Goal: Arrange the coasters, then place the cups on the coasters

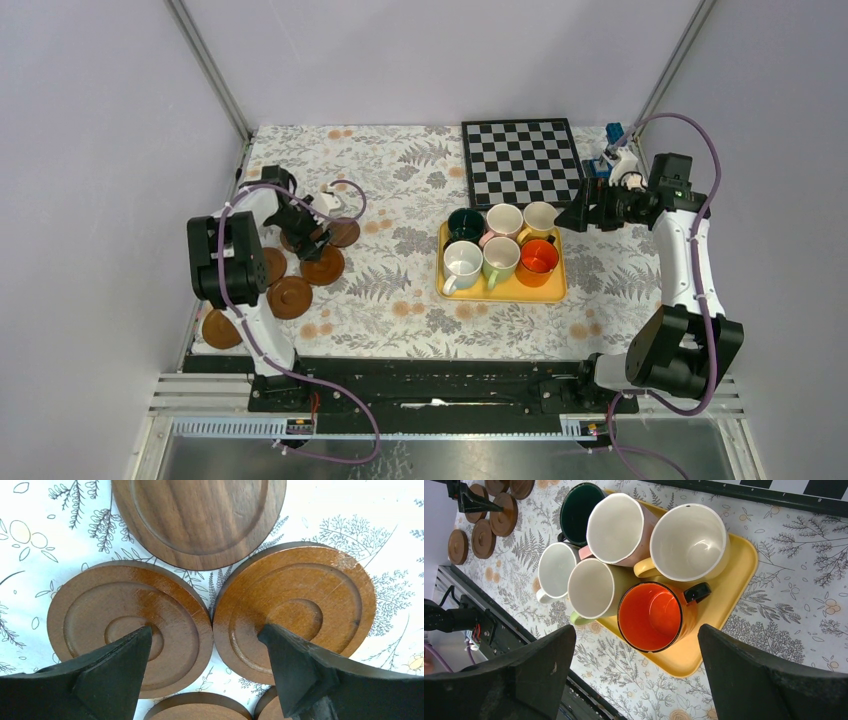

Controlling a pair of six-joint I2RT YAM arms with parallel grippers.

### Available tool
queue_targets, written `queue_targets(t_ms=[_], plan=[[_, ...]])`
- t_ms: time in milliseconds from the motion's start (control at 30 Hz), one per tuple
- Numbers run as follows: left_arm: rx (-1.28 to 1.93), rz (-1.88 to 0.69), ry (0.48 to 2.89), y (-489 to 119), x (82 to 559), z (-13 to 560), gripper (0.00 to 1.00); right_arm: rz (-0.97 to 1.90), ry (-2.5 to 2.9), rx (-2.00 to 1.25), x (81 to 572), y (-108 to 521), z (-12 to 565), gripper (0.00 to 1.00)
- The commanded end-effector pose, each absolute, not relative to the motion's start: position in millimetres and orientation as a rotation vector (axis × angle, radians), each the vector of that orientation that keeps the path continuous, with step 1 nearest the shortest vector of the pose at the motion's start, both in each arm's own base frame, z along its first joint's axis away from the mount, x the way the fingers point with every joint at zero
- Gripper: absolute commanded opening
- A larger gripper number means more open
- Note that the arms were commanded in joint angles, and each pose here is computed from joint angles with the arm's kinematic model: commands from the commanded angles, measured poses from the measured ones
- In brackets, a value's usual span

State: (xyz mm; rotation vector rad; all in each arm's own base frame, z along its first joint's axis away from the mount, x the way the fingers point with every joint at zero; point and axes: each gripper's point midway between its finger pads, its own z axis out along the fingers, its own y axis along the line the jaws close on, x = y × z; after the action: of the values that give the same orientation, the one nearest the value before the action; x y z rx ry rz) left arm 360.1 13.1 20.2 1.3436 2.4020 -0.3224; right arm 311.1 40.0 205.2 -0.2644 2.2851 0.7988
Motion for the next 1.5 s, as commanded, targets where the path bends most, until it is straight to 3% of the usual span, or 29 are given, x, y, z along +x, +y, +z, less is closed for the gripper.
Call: queue_targets(t_ms=[0,233,633,800,1033,1300,1467], plan=[[1.348,-0.301,2.39,8.8,380.8,6.8,0.86,0.79,2.266,-0.277,310.8,41.5,204.7,1.0],[1.433,-0.312,2.323,-26.1,409.7,-0.6,0.78,0.782,2.259,-0.279,309.6,41.5,204.8,1.0],[1.502,-0.382,2.254,-120.4,426.2,5.0,0.76,0.761,2.257,-0.284,306.4,40.7,204.6,1.0],[1.263,-0.242,2.431,-81.7,440.5,2.4,0.76,0.765,2.25,-0.287,306.6,41.4,205.7,1.0],[0.685,-0.092,2.648,-5.1,449.4,2.8,0.78,0.756,2.241,-0.29,306.4,41.2,207.0,1.0],[0.152,-0.027,2.68,41.4,454.3,9.9,0.8,0.767,2.234,-0.282,306.7,42.7,206.8,1.0],[0.052,0.07,2.652,72.2,466.3,13.4,0.81,0.754,2.232,-0.286,306.0,41.9,206.8,1.0]])
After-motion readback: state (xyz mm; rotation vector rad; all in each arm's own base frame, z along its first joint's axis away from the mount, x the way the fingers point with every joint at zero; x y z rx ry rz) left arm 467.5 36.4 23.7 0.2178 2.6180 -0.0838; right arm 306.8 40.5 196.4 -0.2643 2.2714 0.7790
